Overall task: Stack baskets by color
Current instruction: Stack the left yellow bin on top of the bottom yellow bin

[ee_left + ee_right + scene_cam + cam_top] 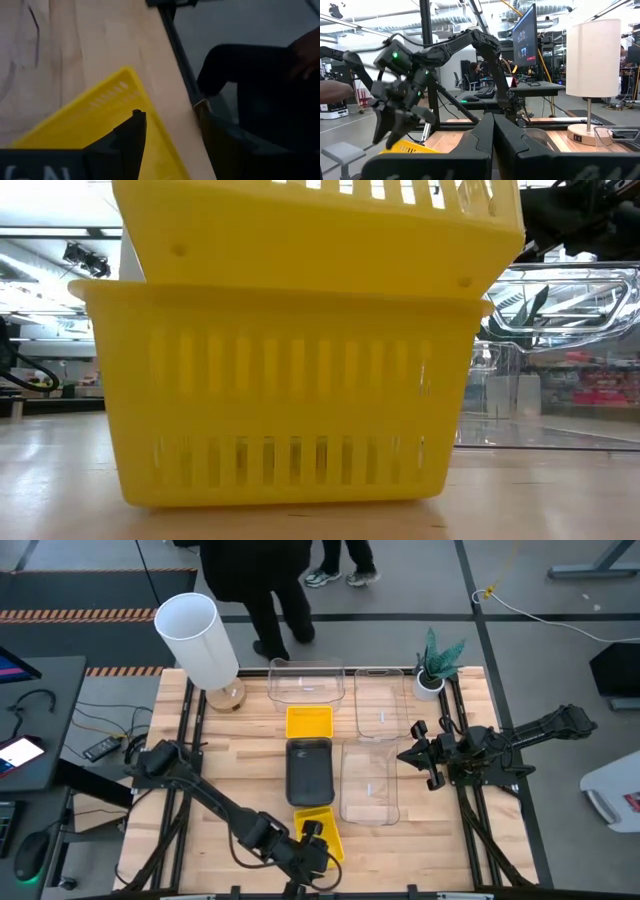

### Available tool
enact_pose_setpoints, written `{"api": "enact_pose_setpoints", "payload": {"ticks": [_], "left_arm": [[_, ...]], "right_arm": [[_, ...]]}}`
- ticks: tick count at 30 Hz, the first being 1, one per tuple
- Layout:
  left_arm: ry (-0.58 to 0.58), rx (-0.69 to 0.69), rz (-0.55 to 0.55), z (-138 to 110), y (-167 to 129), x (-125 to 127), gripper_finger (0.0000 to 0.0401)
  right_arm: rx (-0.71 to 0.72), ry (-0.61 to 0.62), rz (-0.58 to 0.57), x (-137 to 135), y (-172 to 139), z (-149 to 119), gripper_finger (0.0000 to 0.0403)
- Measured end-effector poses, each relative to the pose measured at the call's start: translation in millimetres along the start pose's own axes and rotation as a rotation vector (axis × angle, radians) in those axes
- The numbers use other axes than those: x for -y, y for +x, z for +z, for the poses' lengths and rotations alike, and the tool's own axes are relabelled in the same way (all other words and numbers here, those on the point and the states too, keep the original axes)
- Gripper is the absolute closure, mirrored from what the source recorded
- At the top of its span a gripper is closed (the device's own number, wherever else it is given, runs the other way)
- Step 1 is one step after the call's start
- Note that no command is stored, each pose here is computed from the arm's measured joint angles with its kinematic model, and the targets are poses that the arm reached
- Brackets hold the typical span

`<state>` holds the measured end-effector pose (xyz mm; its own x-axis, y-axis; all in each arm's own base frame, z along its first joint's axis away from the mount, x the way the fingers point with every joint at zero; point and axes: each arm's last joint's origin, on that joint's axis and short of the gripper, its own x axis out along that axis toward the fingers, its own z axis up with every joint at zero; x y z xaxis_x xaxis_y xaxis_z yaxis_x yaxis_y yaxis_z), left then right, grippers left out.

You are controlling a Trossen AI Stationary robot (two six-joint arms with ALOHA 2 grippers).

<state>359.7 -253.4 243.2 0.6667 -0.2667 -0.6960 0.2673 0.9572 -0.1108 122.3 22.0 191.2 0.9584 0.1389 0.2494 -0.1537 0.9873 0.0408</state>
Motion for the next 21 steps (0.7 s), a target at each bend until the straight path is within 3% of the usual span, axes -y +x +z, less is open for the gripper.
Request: {"api": "enact_pose_setpoints", "payload": {"ticks": [10, 21], "left_arm": [[0.004, -0.075, 0.014, -7, 6, -4, 0.0226], [0.04, -0.202, 0.074, -22, 12, -9, 0.0335]], "right_arm": [[0.007, 0.0, 0.0, 0, 0, 1, 0.0386], [0.007, 0.0, 0.0, 0, 0, 1, 0.0386]]}}
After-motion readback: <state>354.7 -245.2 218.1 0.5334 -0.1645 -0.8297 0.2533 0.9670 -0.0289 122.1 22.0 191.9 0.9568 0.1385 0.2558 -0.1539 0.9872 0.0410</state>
